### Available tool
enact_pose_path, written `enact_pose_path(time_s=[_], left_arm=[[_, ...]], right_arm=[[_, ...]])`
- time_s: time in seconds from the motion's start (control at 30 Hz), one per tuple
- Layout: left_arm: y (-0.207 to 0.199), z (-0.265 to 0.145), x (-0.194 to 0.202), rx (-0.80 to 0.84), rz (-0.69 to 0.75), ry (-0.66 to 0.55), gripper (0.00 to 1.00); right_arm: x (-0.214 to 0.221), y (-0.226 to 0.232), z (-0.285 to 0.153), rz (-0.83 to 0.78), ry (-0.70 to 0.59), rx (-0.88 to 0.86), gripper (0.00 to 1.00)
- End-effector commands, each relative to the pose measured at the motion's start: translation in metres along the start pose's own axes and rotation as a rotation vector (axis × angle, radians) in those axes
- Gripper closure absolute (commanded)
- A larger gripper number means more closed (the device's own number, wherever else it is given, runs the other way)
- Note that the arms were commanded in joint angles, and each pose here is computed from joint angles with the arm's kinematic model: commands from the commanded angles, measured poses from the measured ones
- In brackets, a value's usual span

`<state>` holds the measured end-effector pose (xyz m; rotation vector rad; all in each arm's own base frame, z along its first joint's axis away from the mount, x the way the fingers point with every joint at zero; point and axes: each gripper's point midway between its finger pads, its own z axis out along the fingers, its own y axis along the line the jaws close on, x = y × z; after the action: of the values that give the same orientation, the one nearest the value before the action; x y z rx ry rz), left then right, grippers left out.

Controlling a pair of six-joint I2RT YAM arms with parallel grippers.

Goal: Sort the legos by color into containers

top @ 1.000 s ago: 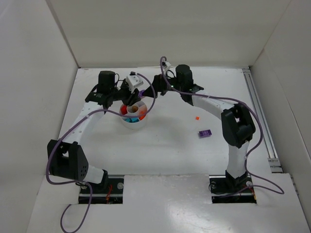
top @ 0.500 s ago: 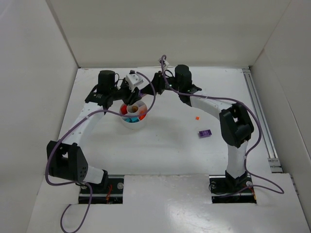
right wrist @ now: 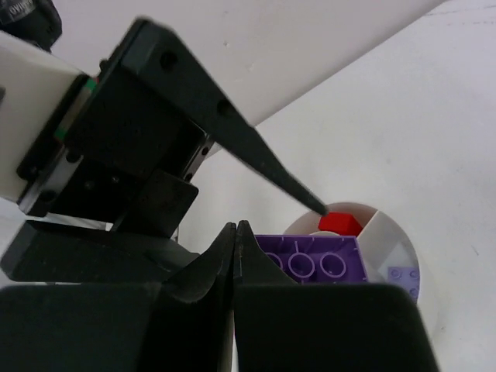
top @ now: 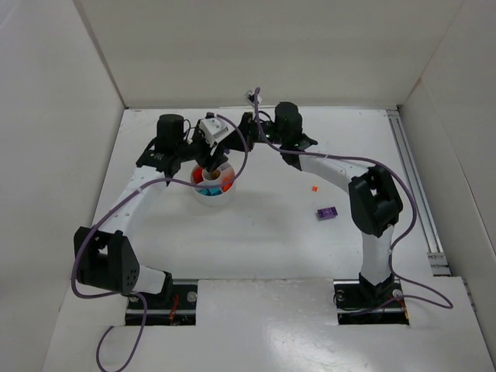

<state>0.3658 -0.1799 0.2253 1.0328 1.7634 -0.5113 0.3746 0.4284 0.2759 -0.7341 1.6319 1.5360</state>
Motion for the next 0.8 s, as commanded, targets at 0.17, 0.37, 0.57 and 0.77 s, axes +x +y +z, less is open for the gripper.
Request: enact_pose_path(time_s=[0.17, 0.37, 0.57, 0.77], left_arm=[[0.011, -0.014, -0.027, -0.086, 0.060, -0.089, 0.38], [0.017, -0.028, -0.015, -0.154, 0.012, -0.086, 0.26], [0.041, -0.072, -0.002, -0.303, -0.077, -0.165, 0.19], [0.061, -0.107, -0.009, -0.454, -0.191, -0.261, 0.13]], right_arm=[[-0.016, 0.025, 0.002, -0.115, -0.014, -0.094, 1.00], [-0.021, 0.014, -0.002, -0.137, -0.024, -0.076, 1.00], [-0.016, 0.009, -0.003, -0.148, -0.013, -0.103, 1.00], [-0.010, 0.011, -0.001, -0.149, -0.038, -0.168, 1.00]])
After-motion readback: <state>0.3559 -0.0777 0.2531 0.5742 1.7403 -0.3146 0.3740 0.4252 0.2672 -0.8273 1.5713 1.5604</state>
